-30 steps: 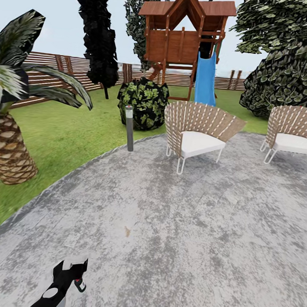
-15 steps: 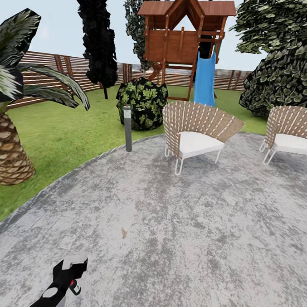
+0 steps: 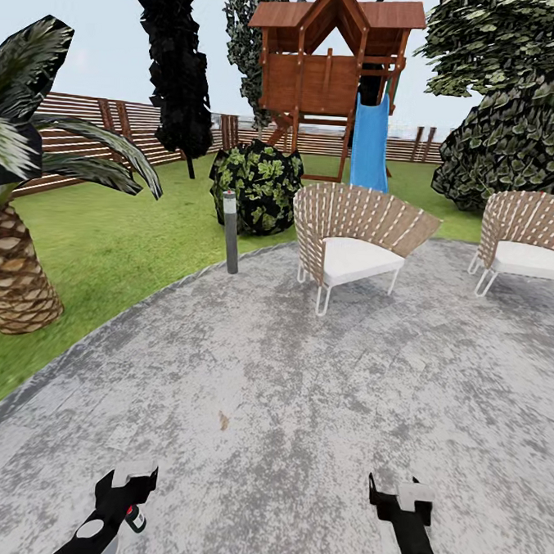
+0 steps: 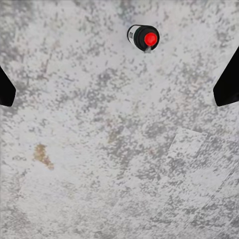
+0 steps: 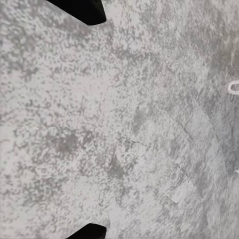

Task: In the garden, pick up the pesticide atomizer on the floor and spray pesticide onto both trees until each tree trunk is fully covered.

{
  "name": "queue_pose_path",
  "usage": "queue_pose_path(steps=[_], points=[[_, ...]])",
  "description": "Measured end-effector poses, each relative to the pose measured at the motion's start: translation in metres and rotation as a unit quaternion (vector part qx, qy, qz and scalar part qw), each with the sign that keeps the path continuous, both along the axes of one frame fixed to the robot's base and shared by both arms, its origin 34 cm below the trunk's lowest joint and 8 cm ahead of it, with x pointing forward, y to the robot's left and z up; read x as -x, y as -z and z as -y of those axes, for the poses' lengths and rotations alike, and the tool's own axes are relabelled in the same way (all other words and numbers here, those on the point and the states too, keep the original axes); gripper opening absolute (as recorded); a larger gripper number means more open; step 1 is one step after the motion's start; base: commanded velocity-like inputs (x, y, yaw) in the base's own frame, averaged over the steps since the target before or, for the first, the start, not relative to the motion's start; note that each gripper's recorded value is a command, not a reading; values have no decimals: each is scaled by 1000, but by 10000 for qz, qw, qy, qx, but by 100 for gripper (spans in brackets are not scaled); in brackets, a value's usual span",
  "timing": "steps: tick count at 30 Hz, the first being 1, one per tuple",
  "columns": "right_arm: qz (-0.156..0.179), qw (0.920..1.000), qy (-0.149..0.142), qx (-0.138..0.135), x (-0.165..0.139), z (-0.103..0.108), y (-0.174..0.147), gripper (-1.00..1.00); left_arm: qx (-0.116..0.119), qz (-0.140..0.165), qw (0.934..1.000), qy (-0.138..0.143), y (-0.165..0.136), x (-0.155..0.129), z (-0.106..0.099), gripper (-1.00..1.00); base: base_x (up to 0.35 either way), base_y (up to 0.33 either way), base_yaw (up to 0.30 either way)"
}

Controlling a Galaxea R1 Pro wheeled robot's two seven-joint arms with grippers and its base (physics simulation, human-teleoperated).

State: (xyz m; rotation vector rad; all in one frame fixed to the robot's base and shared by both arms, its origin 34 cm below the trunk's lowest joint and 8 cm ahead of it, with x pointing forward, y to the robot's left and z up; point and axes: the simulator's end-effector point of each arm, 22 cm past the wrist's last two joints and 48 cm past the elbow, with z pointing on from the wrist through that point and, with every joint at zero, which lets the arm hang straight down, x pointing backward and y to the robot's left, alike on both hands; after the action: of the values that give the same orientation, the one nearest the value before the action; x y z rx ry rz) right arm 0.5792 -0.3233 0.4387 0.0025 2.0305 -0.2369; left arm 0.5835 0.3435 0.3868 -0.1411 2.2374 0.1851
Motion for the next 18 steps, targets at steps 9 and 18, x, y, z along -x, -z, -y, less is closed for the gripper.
queue_pose_path(steps=[9, 18], points=[[-138, 9999, -27, 0, 4, -2, 9, 100, 14, -16, 10000, -42, 1, 3, -1, 100, -10, 103, 0], [-156, 9999, -27, -7, 6, -2, 10, 100, 11, -36, 10000, -28, 3, 5, -1, 100, -2, 14, 0]])
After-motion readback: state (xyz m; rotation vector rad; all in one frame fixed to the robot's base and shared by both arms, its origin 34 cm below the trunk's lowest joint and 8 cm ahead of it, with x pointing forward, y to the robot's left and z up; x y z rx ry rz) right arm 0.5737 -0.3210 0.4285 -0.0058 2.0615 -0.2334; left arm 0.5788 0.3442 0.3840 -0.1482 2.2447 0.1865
